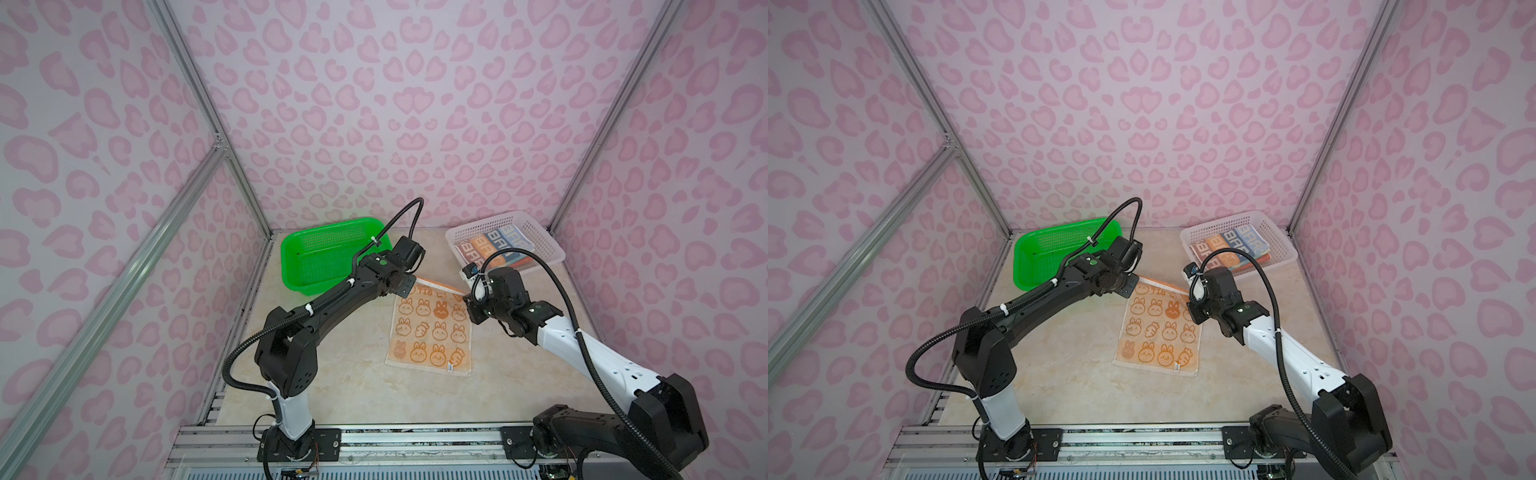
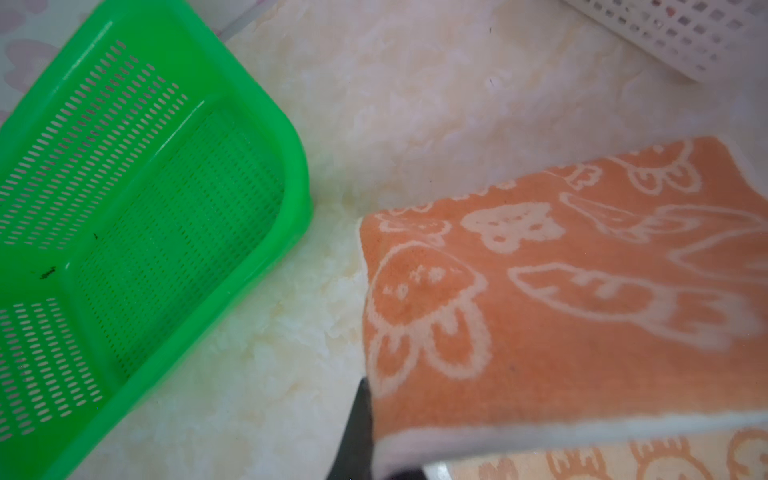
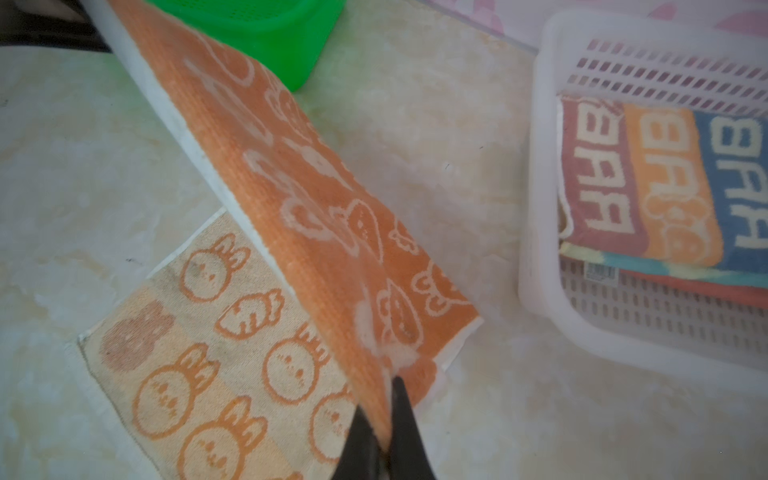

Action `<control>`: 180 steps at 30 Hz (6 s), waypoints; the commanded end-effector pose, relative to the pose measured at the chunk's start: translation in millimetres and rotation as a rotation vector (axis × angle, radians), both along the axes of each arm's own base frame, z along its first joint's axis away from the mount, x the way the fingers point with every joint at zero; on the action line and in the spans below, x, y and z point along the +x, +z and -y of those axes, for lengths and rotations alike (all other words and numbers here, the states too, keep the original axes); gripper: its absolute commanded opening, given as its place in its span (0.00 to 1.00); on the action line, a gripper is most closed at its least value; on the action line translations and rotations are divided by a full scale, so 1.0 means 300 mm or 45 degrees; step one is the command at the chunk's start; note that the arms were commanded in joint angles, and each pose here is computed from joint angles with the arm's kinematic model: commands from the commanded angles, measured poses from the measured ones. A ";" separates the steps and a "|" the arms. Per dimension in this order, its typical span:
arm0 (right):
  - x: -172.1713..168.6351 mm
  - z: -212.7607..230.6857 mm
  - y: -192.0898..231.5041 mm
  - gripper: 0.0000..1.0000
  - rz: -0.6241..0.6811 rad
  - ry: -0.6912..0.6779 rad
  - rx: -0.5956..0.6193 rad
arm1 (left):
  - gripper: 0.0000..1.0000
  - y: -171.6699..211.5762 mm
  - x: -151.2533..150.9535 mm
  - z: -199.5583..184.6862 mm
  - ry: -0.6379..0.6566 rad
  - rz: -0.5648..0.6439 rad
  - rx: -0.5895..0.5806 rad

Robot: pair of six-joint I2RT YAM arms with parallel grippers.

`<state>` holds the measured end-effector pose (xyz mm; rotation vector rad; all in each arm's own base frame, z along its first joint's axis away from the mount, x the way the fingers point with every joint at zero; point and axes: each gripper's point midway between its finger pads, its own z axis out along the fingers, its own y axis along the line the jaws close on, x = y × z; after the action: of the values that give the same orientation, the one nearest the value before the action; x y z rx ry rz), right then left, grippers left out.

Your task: Fold and stack the towels

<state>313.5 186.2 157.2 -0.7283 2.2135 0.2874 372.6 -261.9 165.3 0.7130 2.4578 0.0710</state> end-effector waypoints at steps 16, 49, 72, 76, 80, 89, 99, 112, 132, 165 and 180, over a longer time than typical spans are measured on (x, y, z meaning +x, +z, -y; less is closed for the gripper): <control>-0.292 0.052 -0.144 0.00 -0.289 -0.112 -0.064 | 0.02 -0.166 -0.280 -0.118 0.075 -0.247 0.080; -0.556 0.053 -0.400 0.27 -0.451 -0.187 0.038 | 0.41 -0.409 -0.555 -0.110 0.027 -0.383 0.207; -0.590 0.036 -0.305 0.46 -0.415 -0.104 0.055 | 0.59 -0.244 -0.467 -0.107 0.121 -0.277 -0.115; -0.569 0.055 -0.299 0.44 -0.363 -0.159 0.082 | 0.58 -0.277 -0.493 -0.101 0.117 -0.340 -0.124; -0.556 0.044 -0.306 0.44 -0.355 -0.169 0.083 | 0.58 -0.299 -0.529 -0.082 0.115 -0.422 -0.167; -0.531 -0.004 -0.319 0.44 -0.353 -0.152 0.085 | 0.53 -0.358 -0.615 -0.036 0.142 -0.581 -0.260; -0.522 0.001 -0.344 0.44 -0.346 -0.164 0.058 | 0.47 -0.450 -0.628 -0.027 0.201 -0.658 -0.202; -0.525 -0.001 -0.372 0.44 -0.361 -0.164 0.046 | 0.37 -0.491 -0.631 0.000 0.202 -0.701 -0.209; -0.520 -0.008 -0.391 0.44 -0.374 -0.166 0.020 | 0.02 -0.401 -0.600 0.026 0.165 -0.651 -0.235; -0.216 0.070 -0.266 0.56 -0.217 -0.439 0.094 | 0.82 -0.274 -0.535 -0.141 0.131 -0.434 -0.052; 0.028 0.128 -0.349 0.52 -0.242 -0.634 0.186 | 0.99 -0.212 -0.058 -0.032 0.215 -0.188 -0.315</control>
<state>310.6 140.7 50.2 -0.0725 2.4671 0.2172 331.7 -241.4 97.9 0.4221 2.6647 -0.2014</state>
